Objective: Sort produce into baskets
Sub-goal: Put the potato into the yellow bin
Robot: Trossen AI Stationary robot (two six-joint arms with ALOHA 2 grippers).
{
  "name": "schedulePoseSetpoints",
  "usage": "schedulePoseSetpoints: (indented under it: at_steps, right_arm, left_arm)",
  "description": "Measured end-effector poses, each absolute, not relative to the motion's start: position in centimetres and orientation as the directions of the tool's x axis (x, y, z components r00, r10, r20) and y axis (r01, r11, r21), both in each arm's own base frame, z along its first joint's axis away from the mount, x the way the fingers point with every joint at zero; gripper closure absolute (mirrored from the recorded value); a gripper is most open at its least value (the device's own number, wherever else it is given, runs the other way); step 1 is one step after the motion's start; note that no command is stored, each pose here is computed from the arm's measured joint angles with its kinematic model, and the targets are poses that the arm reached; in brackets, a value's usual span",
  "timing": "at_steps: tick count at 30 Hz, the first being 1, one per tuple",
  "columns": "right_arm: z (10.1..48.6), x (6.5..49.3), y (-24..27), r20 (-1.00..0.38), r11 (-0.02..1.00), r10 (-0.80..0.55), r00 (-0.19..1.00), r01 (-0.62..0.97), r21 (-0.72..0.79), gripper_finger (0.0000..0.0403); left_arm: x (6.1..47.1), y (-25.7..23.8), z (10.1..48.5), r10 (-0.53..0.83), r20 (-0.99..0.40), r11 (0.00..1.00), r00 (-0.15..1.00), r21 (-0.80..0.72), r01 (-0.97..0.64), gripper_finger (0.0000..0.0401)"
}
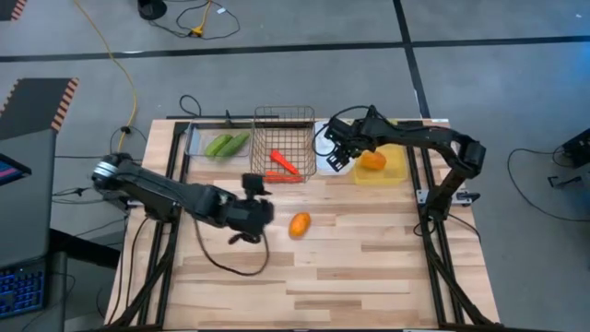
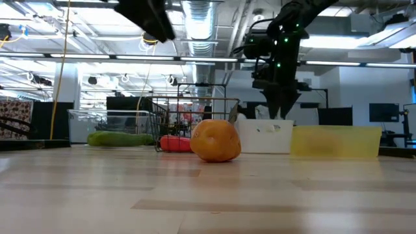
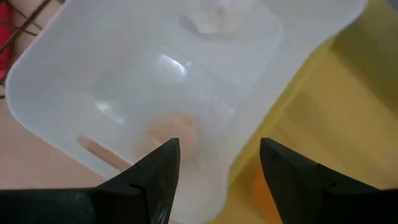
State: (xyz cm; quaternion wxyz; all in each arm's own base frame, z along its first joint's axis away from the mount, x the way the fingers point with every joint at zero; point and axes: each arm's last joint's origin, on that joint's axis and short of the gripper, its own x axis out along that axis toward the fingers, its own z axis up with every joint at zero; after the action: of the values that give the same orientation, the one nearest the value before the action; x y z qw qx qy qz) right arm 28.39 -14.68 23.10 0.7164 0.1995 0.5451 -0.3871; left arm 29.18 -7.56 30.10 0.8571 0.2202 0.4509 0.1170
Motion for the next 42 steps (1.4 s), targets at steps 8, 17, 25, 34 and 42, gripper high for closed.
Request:
schedulePoseSetpoints:
  at_steps: [8,17,25,34,42]
  right_arm:
    - [27.3,27.6,-12.5,-0.876,0.715,-0.398,0.271,0.691,-0.111,0.0154]
    - [31.3,29.4,-6.5,-0.706,0.875,-0.378,0.599,0.480,-0.061,0.0154]
    - [31.1,31.3,-2.8,-0.660,0.931,-0.291,0.693,0.363,-0.030,0.0153]
    - [29.7,33.6,-0.9,-0.643,0.976,-0.093,0.760,0.196,0.091,0.0121]
    - [28.4,35.4,-0.2,-0.614,0.981,0.037,0.789,0.088,0.172,0.0034]
  left_arm:
    - [21.2,-5.1,29.3,0.331,-0.615,0.933,0.716,0.327,-0.151,0.0124]
    - [14.0,-2.8,26.2,0.262,-0.347,0.964,0.901,0.127,-0.232,0.0124]
    - [10.4,-1.7,22.4,0.251,-0.146,0.968,0.957,0.040,-0.248,0.0124]
    - [8.0,-0.8,21.0,0.258,0.000,0.966,0.966,0.016,-0.258,0.0124]
    - [8.1,-0.7,20.3,0.252,-0.026,0.967,0.967,0.043,-0.250,0.0124]
